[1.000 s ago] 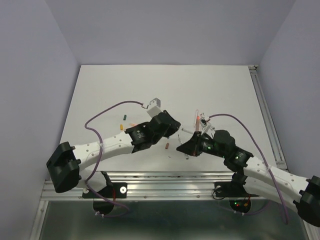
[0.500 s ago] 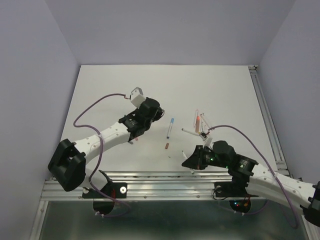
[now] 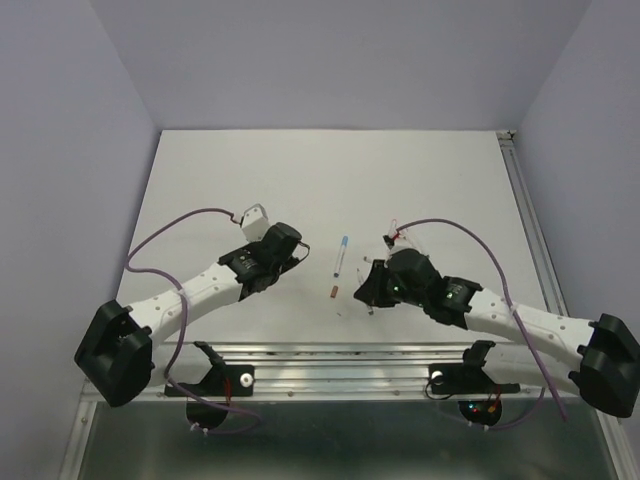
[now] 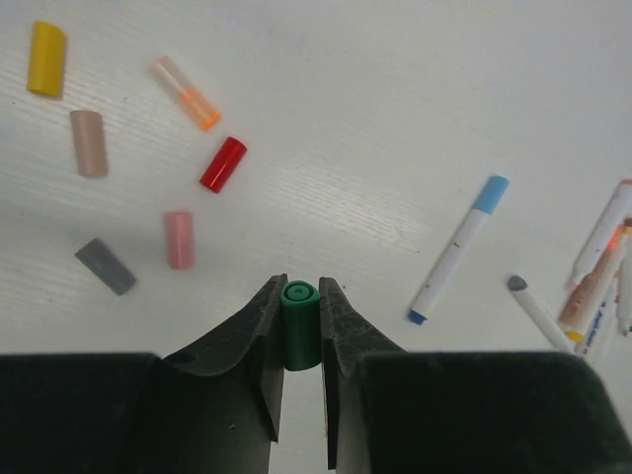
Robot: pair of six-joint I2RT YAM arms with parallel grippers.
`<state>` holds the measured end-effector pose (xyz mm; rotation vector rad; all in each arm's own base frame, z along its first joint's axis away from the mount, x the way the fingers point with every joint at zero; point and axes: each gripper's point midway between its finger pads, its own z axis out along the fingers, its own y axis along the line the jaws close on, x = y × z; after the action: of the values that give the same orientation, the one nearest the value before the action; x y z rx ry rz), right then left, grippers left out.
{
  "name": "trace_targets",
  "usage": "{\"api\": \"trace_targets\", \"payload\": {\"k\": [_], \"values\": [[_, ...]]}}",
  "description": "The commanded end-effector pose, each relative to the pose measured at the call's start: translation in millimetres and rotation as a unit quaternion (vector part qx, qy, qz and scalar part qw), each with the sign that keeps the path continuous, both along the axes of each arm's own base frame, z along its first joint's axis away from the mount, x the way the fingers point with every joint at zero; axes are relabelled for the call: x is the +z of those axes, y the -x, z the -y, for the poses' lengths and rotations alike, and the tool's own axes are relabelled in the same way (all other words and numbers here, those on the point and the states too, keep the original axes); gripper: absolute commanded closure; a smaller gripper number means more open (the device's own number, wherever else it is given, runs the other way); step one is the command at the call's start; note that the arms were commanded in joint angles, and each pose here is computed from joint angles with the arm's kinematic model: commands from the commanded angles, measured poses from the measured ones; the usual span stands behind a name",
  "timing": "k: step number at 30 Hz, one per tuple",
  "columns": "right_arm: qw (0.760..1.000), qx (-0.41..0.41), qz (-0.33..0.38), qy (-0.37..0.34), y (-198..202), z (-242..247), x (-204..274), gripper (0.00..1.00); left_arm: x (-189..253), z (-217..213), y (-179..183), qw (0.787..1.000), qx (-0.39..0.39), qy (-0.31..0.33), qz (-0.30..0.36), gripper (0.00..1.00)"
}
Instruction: Open the pen caps
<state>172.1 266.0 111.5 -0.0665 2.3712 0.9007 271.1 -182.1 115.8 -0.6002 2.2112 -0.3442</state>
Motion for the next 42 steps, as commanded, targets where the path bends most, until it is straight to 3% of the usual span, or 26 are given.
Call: {"api": "trace_targets", "payload": {"k": [1, 10, 11, 15, 16, 17, 19, 22, 29, 32, 42], "values": [[0.996, -0.06, 0.038, 0.054, -36, 20, 8, 0.99, -31, -22, 10, 0.996, 0.006, -0.068, -0.052, 0.95], [0.979, -0.132, 0.036, 0.148, -99, 83, -13, 0.99, -64, -32, 10, 0.987, 0.009, -0.115, -0.109, 0.86], [0.975, -0.147, 0.027, 0.166, -101, 94, -18, 0.99, -66, -31, 10, 0.987, 0.006, -0.117, -0.111, 0.76], [0.954, -0.208, 0.017, 0.217, -110, 128, -27, 0.99, -75, -28, 9, 0.984, -0.004, -0.126, -0.126, 0.72], [0.95, -0.218, 0.009, 0.223, -109, 137, -30, 0.99, -76, -26, 11, 0.984, -0.005, -0.122, -0.133, 0.64], [0.948, -0.222, 0.008, 0.226, -109, 140, -30, 0.99, -76, -22, 10, 0.984, -0.012, -0.117, -0.134, 0.64], [0.941, -0.235, 0.003, 0.241, -107, 153, -34, 0.99, -74, -14, 9, 0.986, -0.023, -0.103, -0.131, 0.47], [0.927, -0.268, -0.01, 0.264, -103, 172, -39, 0.99, -67, -9, 7, 0.988, -0.036, -0.089, -0.123, 0.35], [0.901, -0.336, -0.055, 0.271, -96, 206, -58, 0.97, -40, 12, 6, 0.992, -0.086, -0.037, -0.087, 0.2], [0.897, -0.34, -0.064, 0.275, -91, 211, -66, 0.94, -27, 23, 5, 0.991, -0.114, -0.015, -0.066, 0.02], [0.895, -0.333, -0.083, 0.285, -83, 215, -82, 0.87, -3, 56, -12, 0.981, -0.195, -0.002, -0.017, 0.01]]}}
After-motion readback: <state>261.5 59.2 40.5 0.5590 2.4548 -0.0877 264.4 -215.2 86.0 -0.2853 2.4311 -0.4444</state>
